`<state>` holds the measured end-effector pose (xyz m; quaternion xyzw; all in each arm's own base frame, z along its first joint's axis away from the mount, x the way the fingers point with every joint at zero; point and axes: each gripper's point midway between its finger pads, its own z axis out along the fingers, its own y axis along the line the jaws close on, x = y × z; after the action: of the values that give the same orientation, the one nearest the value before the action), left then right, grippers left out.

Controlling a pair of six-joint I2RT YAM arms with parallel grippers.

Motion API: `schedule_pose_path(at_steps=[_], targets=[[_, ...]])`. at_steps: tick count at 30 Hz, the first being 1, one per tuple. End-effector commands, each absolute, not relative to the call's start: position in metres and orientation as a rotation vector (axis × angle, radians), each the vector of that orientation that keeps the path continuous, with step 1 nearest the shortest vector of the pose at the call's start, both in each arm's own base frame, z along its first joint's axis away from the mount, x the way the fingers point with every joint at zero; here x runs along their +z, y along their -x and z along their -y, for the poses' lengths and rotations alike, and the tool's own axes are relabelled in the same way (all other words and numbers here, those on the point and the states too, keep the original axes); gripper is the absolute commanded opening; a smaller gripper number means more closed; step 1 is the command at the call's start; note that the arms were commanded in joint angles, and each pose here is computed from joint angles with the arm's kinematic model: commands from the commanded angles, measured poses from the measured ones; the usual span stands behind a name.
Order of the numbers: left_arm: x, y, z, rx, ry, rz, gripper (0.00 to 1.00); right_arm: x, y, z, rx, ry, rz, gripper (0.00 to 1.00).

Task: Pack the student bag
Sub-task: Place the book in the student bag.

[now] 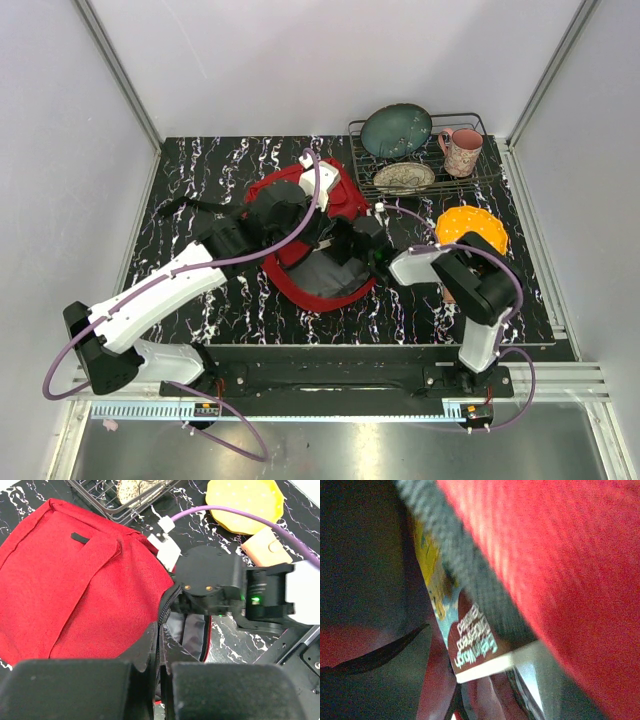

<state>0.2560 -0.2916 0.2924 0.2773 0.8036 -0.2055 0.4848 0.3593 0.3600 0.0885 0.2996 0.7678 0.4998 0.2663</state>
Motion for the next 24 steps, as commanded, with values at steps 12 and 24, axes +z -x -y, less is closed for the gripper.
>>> schedule_pose_path(at_steps=[12,24], targets=[[0.319,-0.266,0.293,-0.553,-0.585,-1.876,0.0,0.128,-0.294,-0.326,1.307,-0.591,-2.113,0.79],[0.324,-0.263,0.294,-0.579,-0.584,-1.865,0.0,0.098,-0.307,-0.341,1.297,-0.636,-2.162,0.34]])
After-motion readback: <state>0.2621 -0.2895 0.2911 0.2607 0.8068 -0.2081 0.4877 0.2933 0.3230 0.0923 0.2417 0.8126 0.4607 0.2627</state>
